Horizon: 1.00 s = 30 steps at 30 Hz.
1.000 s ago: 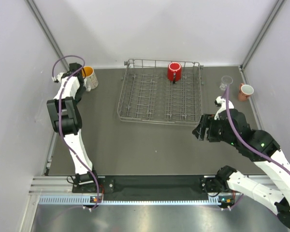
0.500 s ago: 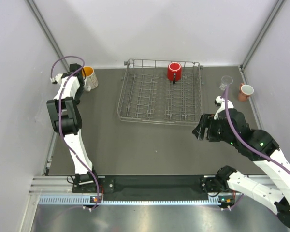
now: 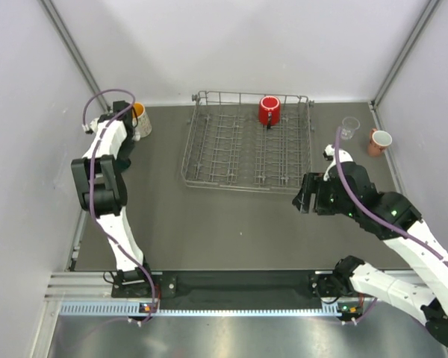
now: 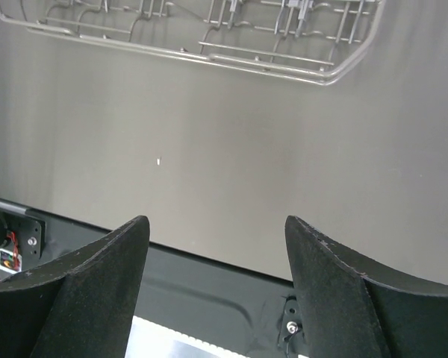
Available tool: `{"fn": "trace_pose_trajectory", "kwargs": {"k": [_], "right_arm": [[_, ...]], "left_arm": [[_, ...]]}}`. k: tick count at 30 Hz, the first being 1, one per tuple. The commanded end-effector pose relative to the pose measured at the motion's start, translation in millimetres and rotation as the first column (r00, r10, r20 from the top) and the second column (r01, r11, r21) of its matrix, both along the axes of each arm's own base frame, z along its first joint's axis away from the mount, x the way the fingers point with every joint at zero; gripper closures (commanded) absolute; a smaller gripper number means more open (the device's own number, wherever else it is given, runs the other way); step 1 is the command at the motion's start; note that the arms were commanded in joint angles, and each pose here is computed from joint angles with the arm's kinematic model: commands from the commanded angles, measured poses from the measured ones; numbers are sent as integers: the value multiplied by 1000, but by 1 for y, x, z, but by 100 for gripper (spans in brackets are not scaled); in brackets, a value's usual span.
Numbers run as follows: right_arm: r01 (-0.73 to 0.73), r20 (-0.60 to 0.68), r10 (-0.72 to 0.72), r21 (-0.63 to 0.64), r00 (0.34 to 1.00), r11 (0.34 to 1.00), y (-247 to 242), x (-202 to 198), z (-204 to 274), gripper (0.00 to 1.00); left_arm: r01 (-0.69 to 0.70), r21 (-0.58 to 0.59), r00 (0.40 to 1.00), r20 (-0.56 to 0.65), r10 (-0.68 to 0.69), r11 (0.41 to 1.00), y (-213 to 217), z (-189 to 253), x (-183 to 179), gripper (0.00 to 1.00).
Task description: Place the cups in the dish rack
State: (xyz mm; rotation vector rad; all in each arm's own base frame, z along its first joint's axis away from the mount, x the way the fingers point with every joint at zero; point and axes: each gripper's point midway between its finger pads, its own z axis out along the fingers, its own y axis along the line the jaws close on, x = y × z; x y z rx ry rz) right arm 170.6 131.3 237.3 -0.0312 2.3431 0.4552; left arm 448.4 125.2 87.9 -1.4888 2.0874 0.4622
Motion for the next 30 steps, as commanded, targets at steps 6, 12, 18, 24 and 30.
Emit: {"fn": "trace_pose_trajectory", "kwargs": {"k": [6,12,18,24,30], "right_arm": [[-58,92,53,47,994,997,26,25,43,23],[-116,88,106,119,991,986,59,48,61,21],[-168,50,160,291,986,942,93,61,88,23],[-196,16,232,595,973,779,132,67,120,19],[-172,40,281,869,959,465,165,67,149,5]], "left_arm": [[114,-92,949,305,-81,989,-59,118,-42,100],[349,-141,787,581,-208,926,-106,196,-53,100],[702,-125,408,877,-252,701,-185,274,-69,100],[860,-33,128,980,-152,509,-247,318,-118,100],[908,48,-26,998,-57,417,-281,349,-168,100]]}}
